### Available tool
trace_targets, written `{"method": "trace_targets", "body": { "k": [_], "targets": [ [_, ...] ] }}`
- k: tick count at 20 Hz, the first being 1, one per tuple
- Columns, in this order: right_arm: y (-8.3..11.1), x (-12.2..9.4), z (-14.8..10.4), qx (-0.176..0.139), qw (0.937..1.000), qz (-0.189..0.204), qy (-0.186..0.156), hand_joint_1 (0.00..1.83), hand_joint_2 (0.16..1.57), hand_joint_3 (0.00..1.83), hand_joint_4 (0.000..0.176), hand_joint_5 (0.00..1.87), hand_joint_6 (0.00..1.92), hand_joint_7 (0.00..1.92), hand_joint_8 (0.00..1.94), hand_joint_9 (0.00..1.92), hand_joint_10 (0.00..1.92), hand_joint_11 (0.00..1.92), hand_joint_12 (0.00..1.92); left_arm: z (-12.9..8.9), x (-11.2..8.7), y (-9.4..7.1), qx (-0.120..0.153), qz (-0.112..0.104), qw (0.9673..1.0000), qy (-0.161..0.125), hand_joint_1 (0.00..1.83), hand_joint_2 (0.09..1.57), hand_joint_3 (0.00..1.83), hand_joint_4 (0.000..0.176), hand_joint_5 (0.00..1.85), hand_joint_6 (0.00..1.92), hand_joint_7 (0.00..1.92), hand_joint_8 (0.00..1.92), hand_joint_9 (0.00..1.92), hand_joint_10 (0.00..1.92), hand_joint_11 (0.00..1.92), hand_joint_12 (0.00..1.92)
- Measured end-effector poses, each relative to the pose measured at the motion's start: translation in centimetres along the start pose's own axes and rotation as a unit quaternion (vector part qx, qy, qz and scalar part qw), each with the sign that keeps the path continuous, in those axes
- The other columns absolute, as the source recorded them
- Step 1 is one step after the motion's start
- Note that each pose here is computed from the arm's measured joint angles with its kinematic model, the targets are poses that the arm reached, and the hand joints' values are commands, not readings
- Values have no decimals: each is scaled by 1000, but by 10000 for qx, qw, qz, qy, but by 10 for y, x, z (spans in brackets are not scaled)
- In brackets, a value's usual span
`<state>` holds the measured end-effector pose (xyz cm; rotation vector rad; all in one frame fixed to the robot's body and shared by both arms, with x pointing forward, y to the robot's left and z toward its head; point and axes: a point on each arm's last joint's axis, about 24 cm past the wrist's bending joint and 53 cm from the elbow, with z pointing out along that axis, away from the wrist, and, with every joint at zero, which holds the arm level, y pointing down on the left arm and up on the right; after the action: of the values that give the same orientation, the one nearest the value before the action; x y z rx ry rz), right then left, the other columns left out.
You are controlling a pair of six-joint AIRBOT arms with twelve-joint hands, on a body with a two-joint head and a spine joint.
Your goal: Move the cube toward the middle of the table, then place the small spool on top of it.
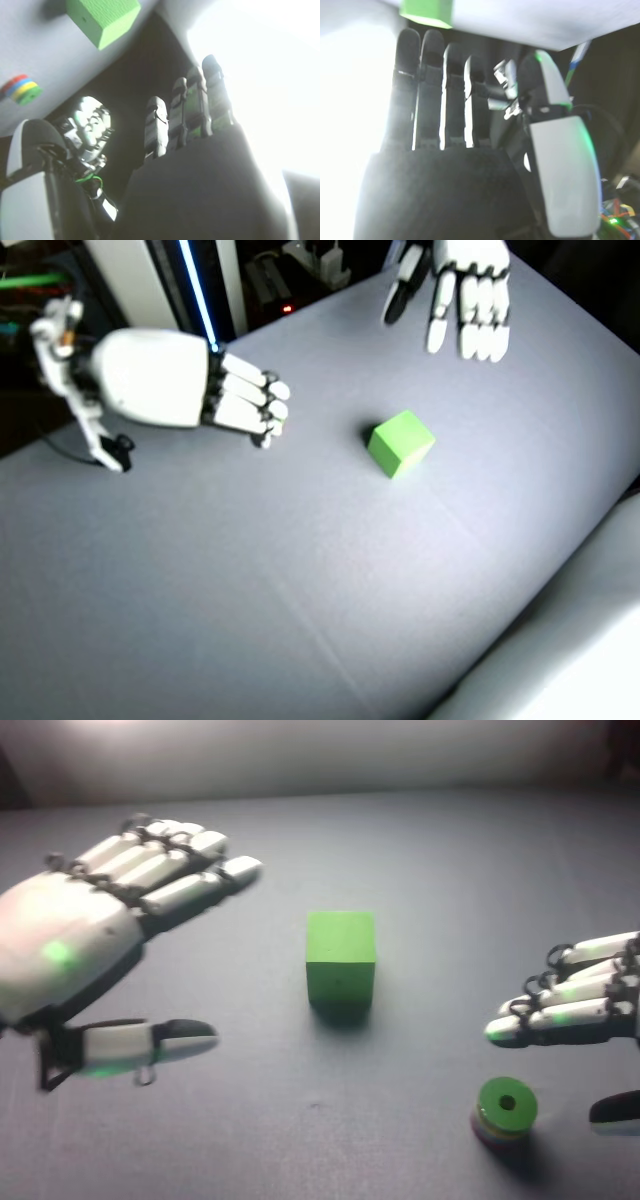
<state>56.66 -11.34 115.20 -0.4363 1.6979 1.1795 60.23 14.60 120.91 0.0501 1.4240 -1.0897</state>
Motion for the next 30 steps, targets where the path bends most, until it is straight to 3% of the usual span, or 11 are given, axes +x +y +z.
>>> {"method": "trace_targets", "body": {
  "k": [1,6,12,13,15,18,21,23,25,28,30],
  "targets": [
    [3,1,5,-97,9999,-37,124,942,1022,0,65,476,1,510,2,763,6,520,853,-9,2,2,-49,57,9999,83,698,994,0,112,148,0,113,0,67,0,0,233],
    [6,23,25,-211,9978,-247,585,1000,985,0,54,473,0,488,0,796,13,447,926,-31,5,17,-405,-5,9990,161,776,1005,0,137,183,2,148,1,97,1,0,263],
    [3,41,41,-221,9939,-447,985,1048,986,1,81,454,2,422,1,705,2,463,1101,-39,5,15,-401,-68,9991,83,731,1025,1,113,184,0,143,1,94,2,0,210],
    [4,46,44,-244,9920,-585,1088,1070,983,0,81,452,1,434,6,731,13,449,1104,-40,3,17,-444,-79,9990,35,740,1020,0,137,186,1,152,0,113,1,0,324],
    [8,47,48,-309,9907,-639,1159,1081,974,0,63,496,2,448,2,754,21,383,1063,-43,3,20,-538,-131,9985,-9,763,1019,0,155,169,0,139,0,106,0,0,365],
    [12,52,52,-378,9893,-671,1236,1097,994,0,37,500,1,456,3,738,10,486,1129,-44,2,17,-485,-157,9987,-36,786,1029,1,144,159,0,114,0,76,0,0,314],
    [12,55,53,-378,9885,-704,1282,1120,981,0,27,521,3,464,0,784,24,528,1083,-44,2,17,-484,-179,9987,-41,785,1028,0,146,153,0,99,0,59,1,0,307],
    [10,56,53,-338,9882,-722,1305,1088,995,4,46,495,1,439,0,764,15,504,1075,-44,2,17,-485,-206,9986,-45,783,1026,0,151,150,0,97,0,56,0,0,312],
    [8,56,53,-314,9882,-722,1312,1110,999,3,18,524,10,470,12,773,17,530,1087,-45,4,18,-505,-243,9984,-26,760,1022,0,168,148,1,112,2,84,3,0,402],
    [8,57,53,-309,9882,-723,1316,1118,1009,6,21,545,14,506,22,826,39,603,1118,-46,6,19,-519,-270,9983,5,781,1021,0,160,154,2,110,0,74,0,0,337],
    [8,56,54,-307,9882,-734,1306,1176,1004,1,4,660,5,689,14,793,416,695,1263,-47,7,19,-516,-275,9983,12,766,1014,0,149,174,3,127,2,84,1,0,383]
  ]
}}
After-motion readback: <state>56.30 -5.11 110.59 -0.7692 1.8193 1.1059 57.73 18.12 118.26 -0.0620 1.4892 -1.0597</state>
